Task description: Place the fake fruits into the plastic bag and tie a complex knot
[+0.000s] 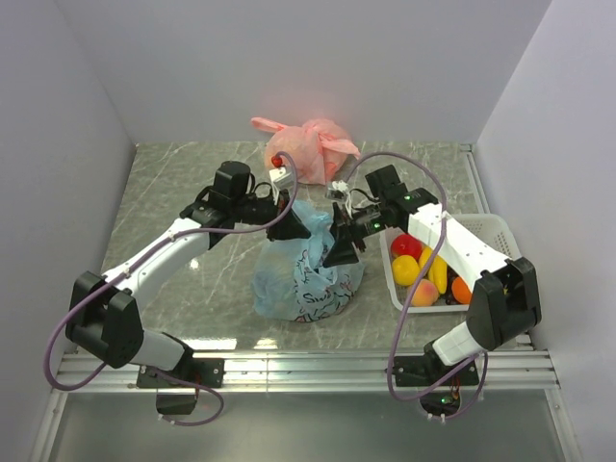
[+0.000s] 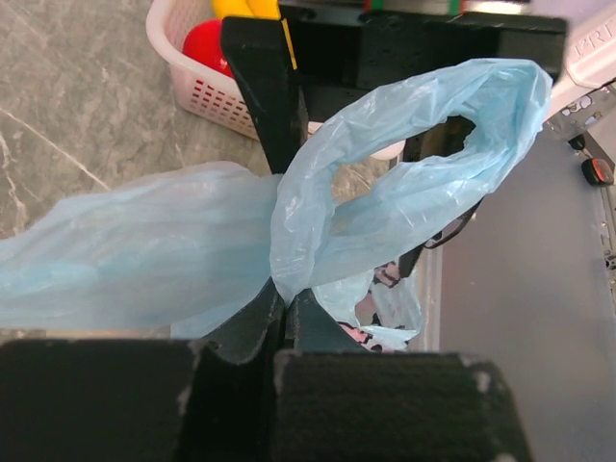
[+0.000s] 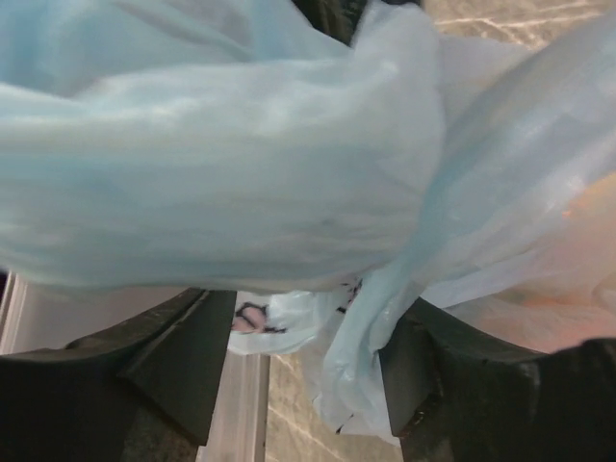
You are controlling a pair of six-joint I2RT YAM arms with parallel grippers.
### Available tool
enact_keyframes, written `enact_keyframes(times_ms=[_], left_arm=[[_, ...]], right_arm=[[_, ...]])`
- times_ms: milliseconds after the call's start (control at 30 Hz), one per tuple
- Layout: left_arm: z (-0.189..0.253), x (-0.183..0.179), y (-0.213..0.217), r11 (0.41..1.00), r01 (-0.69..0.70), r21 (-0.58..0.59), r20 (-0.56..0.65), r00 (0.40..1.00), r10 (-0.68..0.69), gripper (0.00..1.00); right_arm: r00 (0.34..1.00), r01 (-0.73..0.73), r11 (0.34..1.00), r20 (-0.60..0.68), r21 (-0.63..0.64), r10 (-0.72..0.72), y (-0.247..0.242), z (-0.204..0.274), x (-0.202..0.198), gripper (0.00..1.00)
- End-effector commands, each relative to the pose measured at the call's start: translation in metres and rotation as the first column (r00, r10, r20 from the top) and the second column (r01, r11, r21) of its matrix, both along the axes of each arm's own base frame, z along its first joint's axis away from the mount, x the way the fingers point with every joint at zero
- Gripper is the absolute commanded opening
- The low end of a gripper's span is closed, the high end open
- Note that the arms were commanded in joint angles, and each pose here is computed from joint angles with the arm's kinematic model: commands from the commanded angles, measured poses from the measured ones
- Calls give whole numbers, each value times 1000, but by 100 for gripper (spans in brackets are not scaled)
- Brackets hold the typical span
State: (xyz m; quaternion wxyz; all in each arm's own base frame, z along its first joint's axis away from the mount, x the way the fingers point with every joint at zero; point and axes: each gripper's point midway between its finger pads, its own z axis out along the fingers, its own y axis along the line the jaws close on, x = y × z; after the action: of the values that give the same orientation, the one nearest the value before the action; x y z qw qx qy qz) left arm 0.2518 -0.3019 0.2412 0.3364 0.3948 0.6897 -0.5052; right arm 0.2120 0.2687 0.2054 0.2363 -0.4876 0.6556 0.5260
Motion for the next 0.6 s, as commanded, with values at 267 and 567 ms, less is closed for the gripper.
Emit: enact_keyframes(times_ms=[267, 567], left_arm=[[15, -5, -13, 999, 25, -21, 93, 995, -23, 1], [21, -10, -3, 1000, 4, 11, 111, 994, -5, 9]], right_arm=[[1000, 16, 996, 3, 82, -16, 26, 34, 14, 64], [999, 32, 998, -7, 49, -32, 26, 18, 16, 0]])
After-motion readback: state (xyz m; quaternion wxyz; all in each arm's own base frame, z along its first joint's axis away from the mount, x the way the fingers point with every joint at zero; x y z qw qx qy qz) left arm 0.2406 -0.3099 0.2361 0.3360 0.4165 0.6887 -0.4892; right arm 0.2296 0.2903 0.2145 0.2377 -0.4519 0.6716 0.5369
